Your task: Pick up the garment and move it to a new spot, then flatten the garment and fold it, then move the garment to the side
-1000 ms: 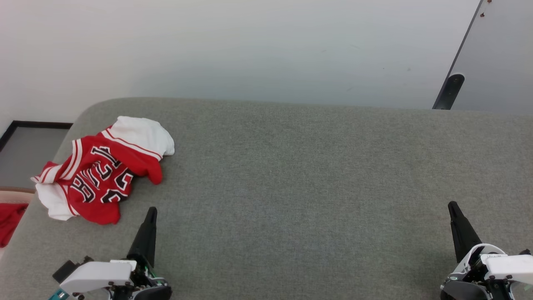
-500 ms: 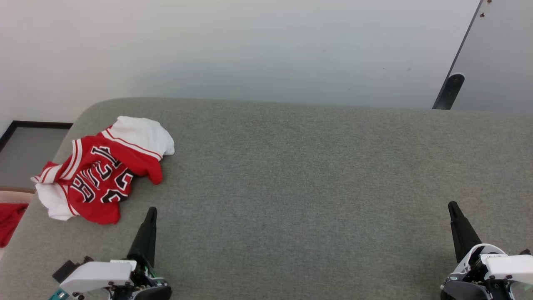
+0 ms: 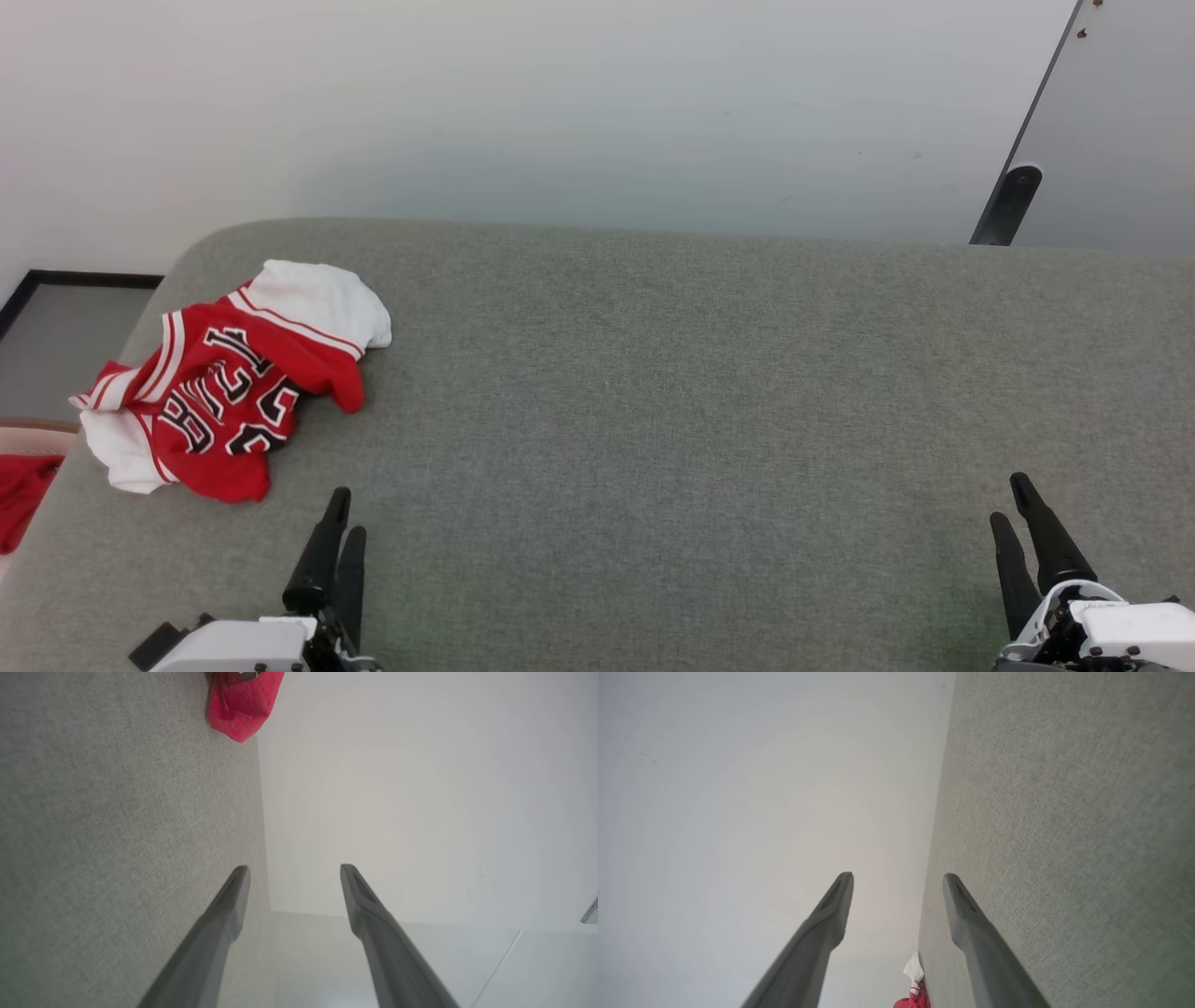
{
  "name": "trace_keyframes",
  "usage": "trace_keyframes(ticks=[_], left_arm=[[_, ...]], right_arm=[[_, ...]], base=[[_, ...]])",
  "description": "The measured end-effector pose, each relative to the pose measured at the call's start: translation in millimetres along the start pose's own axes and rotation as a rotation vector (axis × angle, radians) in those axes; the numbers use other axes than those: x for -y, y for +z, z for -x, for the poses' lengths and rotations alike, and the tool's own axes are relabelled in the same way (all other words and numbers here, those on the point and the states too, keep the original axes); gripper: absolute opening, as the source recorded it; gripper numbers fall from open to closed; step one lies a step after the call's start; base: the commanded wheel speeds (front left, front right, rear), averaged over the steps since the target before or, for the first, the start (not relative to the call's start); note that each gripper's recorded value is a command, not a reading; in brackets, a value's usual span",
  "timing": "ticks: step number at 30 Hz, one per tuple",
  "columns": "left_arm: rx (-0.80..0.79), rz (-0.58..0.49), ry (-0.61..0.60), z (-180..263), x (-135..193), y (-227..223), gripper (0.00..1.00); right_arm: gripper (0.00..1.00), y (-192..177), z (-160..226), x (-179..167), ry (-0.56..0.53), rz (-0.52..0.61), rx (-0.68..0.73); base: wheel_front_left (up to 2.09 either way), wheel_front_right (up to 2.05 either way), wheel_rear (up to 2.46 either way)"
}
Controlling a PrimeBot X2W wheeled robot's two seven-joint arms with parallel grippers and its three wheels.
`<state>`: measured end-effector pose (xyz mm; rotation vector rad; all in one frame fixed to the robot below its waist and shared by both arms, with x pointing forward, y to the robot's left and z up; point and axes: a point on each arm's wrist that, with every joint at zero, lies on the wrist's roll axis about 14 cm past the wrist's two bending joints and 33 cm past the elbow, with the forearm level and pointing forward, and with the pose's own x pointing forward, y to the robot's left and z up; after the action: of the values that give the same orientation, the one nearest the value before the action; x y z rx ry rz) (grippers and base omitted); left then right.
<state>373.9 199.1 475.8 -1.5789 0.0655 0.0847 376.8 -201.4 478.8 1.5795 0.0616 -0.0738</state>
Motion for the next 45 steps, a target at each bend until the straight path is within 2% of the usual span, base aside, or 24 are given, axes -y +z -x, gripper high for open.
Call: trace_keyframes(ticks=[5, 10, 16, 30, 45], left_arm=[[0.017, -0.047, 0.000, -0.4, 1.2, 5.5, 1.00], [0.030, -0.126, 0.002, -1.5, 2.2, 11.4, 1.00], [0.029, -0.265, 0.005, -4.9, 4.6, 15.0, 1.00], [0.047, -0.644, 0.002, -7.0, 12.5, 23.0, 1.00], [0.048, -0.953, -0.024, -8.1, 18.1, 25.6, 1.00]], right_arm=[[1.00, 4.4, -1.4, -1.8, 0.002, 0.033, 0.011], [1.00, 8.6, -6.0, -8.0, 0.013, 0.117, 0.020], [1.00, 10.5, -8.1, -8.5, 0.008, 0.224, 0.021], [1.00, 14.8, -17.2, -21.0, 0.034, 0.562, 0.014], [1.00, 17.4, -21.1, -30.2, 0.061, 0.847, 0.006]], base=[[0.00, 0.00, 0.00], [0.00, 0.00, 0.00], [0.00, 0.00, 0.00], [0.00, 0.00, 0.00], [0.00, 0.00, 0.00]])
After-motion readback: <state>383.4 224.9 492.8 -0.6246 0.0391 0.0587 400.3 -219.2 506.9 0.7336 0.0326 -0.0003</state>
